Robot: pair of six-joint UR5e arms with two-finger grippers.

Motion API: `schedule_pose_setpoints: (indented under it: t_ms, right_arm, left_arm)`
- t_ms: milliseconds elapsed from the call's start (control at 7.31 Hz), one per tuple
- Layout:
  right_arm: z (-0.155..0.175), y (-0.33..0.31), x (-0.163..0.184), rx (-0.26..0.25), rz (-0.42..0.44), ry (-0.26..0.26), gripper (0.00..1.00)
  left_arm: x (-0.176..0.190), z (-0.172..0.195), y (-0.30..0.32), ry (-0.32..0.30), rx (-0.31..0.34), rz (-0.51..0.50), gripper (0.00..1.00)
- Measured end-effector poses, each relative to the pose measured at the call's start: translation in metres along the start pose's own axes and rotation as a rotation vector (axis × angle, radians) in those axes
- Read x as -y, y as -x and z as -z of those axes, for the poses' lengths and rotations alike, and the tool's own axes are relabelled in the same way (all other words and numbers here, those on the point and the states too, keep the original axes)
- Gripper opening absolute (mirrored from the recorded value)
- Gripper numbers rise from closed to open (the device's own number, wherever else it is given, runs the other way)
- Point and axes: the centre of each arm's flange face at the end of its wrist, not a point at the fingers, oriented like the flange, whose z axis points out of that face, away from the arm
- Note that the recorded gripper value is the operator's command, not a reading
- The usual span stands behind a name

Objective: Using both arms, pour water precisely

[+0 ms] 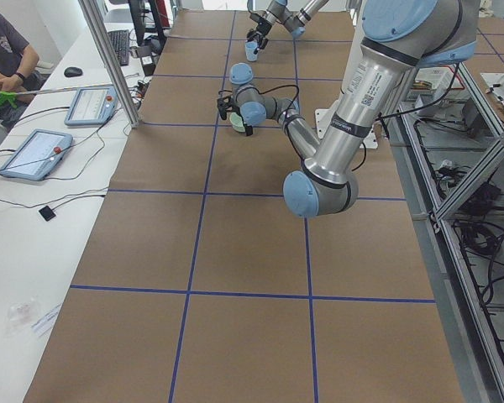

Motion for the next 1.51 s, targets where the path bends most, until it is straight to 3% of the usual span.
schedule_pose_setpoints:
  t_ms: [274,684,958,1232,1505]
  right_arm:
    - [0.0,0.0,0.0,0.003,-0.001,0.0,0.53]
    - [-0.01,0.011,0.022,0.025,0.006,-0.028,0.5]
    - [-0.049,0.03,0.074,0.027,-0.009,-0.044,0.5]
    - [-0.095,0.058,0.15,0.003,-0.033,-0.044,0.5]
    - [-0.102,0.102,0.217,-0.025,-0.046,-0.006,0.51]
  left_arm:
    - [0.0,0.001,0.0,-0.001,-0.001,0.0,1.0]
    - [0.002,0.009,-0.001,-0.009,-0.011,-0.001,1.0]
    - [-0.004,0.03,0.003,-0.02,-0.039,-0.013,1.0]
    - [-0.011,0.062,0.024,-0.04,-0.071,-0.024,1.0]
    - [-0.013,0.069,0.028,-0.048,-0.076,-0.035,1.0]
